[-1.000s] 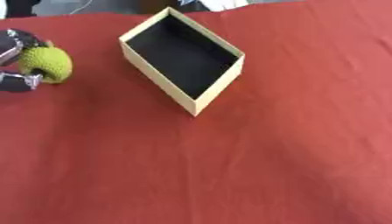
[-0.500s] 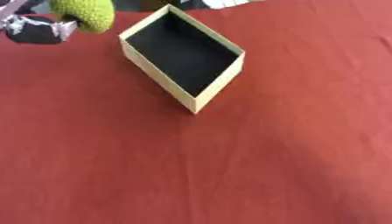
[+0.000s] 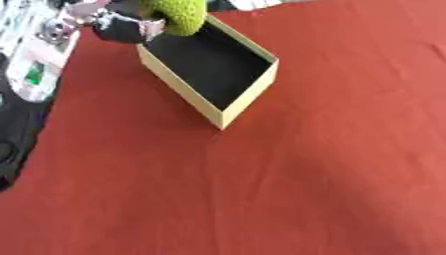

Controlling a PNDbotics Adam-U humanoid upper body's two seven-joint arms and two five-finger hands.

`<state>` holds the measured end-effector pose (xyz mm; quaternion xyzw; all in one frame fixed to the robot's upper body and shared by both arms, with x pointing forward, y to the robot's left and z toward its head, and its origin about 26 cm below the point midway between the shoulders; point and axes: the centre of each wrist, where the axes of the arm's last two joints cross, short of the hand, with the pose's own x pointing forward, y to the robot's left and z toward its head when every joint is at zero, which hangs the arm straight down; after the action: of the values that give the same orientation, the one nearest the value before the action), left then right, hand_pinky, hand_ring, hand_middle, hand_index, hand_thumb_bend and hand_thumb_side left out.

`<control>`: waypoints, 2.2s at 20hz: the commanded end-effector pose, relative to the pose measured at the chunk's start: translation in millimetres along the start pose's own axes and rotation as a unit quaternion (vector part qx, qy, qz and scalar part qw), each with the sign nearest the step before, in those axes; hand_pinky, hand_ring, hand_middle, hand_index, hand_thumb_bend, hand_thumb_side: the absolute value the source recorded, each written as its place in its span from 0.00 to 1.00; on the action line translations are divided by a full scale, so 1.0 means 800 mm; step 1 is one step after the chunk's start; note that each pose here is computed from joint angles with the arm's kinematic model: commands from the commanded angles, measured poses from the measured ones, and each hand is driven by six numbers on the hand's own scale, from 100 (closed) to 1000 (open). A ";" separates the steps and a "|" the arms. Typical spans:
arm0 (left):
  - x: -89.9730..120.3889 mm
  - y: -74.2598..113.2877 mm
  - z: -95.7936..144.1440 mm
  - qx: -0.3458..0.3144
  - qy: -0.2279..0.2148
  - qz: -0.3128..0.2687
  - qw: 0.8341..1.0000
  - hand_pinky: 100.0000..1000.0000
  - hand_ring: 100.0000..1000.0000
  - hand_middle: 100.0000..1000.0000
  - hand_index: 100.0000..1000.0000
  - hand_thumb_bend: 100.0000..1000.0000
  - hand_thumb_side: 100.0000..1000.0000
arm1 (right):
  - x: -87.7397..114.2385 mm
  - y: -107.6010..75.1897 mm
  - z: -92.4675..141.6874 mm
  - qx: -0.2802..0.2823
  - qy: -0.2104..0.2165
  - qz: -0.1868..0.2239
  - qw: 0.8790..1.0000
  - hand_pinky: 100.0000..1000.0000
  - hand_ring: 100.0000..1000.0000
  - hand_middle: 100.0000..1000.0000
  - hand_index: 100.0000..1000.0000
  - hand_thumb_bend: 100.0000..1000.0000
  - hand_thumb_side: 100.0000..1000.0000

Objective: Pick up objects on the table and place them in the box.

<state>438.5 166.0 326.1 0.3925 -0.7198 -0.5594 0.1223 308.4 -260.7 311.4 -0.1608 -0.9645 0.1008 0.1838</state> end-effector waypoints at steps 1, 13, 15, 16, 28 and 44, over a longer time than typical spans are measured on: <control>0.007 -0.004 -0.017 0.003 0.001 -0.018 1.000 0.58 0.55 0.52 0.70 0.00 0.00 | 0.012 0.001 -0.010 0.001 -0.024 -0.012 1.000 0.78 0.75 0.64 0.79 0.00 0.54; 0.008 -0.070 -0.018 -0.045 0.042 -0.034 0.998 0.59 0.55 0.53 0.71 0.00 0.00 | 0.014 0.008 -0.013 0.004 -0.026 -0.029 0.999 0.78 0.74 0.64 0.78 0.00 0.54; 0.007 -0.076 -0.017 -0.050 0.048 -0.033 0.997 0.60 0.56 0.54 0.73 0.04 0.02 | 0.014 0.008 -0.012 0.004 -0.025 -0.029 0.999 0.78 0.74 0.63 0.78 0.00 0.54; 0.006 -0.078 -0.017 -0.052 0.050 -0.031 0.997 0.62 0.59 0.58 0.77 0.13 0.06 | 0.013 0.008 -0.012 0.003 -0.024 -0.029 0.999 0.78 0.74 0.63 0.78 0.00 0.54; -0.002 -0.058 -0.010 0.000 0.069 -0.014 0.998 0.75 0.78 0.78 0.92 0.41 0.35 | 0.010 0.007 -0.007 0.001 -0.014 -0.025 1.000 0.78 0.74 0.63 0.78 0.00 0.54; -0.022 0.058 0.087 0.206 0.088 0.083 0.971 0.69 0.67 0.65 0.83 0.18 0.32 | 0.007 -0.004 -0.004 -0.015 -0.011 -0.004 1.000 0.78 0.74 0.63 0.78 0.00 0.54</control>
<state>402.8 219.8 324.5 0.3896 -0.8228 -0.3770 0.1703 309.6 -257.0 307.4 -0.1448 -0.9670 0.0836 0.1922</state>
